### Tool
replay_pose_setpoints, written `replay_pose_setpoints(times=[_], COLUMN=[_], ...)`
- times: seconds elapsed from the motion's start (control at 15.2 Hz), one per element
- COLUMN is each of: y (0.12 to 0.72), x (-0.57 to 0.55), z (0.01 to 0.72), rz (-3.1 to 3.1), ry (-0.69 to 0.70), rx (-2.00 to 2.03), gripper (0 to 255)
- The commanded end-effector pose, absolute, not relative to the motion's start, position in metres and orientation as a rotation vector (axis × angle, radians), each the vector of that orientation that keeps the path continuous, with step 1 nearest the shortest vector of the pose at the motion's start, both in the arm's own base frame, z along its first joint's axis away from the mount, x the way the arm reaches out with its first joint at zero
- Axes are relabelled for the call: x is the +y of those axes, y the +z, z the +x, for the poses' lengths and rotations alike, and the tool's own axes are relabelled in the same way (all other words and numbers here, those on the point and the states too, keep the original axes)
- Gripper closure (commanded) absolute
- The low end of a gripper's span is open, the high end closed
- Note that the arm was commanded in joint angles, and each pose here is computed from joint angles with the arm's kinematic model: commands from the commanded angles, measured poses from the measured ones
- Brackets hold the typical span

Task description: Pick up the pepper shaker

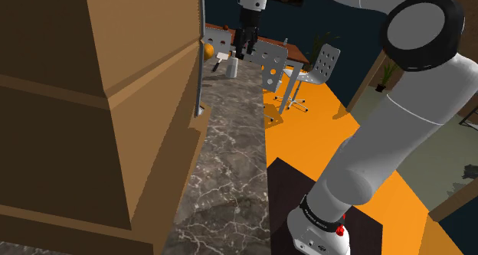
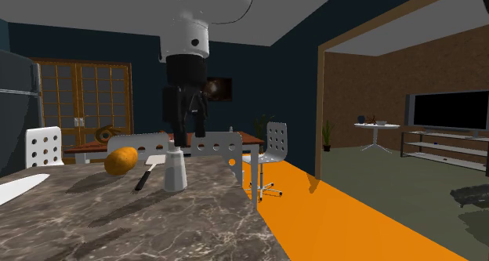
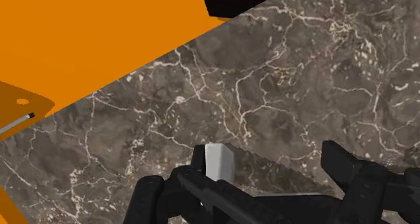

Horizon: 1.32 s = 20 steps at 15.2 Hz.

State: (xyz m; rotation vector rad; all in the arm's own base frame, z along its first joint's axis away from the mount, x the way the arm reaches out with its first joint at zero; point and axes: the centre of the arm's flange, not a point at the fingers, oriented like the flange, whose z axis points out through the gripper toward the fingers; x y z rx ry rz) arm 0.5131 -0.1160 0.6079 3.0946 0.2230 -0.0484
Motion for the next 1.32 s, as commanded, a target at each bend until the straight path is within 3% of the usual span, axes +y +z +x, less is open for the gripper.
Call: replay_pose_setpoints(times=[0.0,0.26,0.86,0.92,1.25], y=[0.608,0.606,0.566,0.565,0.565], x=[-0.128,-0.145,-0.145,-0.144,-0.144], z=[0.540,0.589,0.589,0.589,0.589], rz=[3.088,3.076,3.076,3.076,3.076], ry=[-0.076,-0.125,-0.125,-0.125,-0.125], rx=[0.243,0.278,0.278,0.278,0.278], gripper=[0,0,0,255,255])
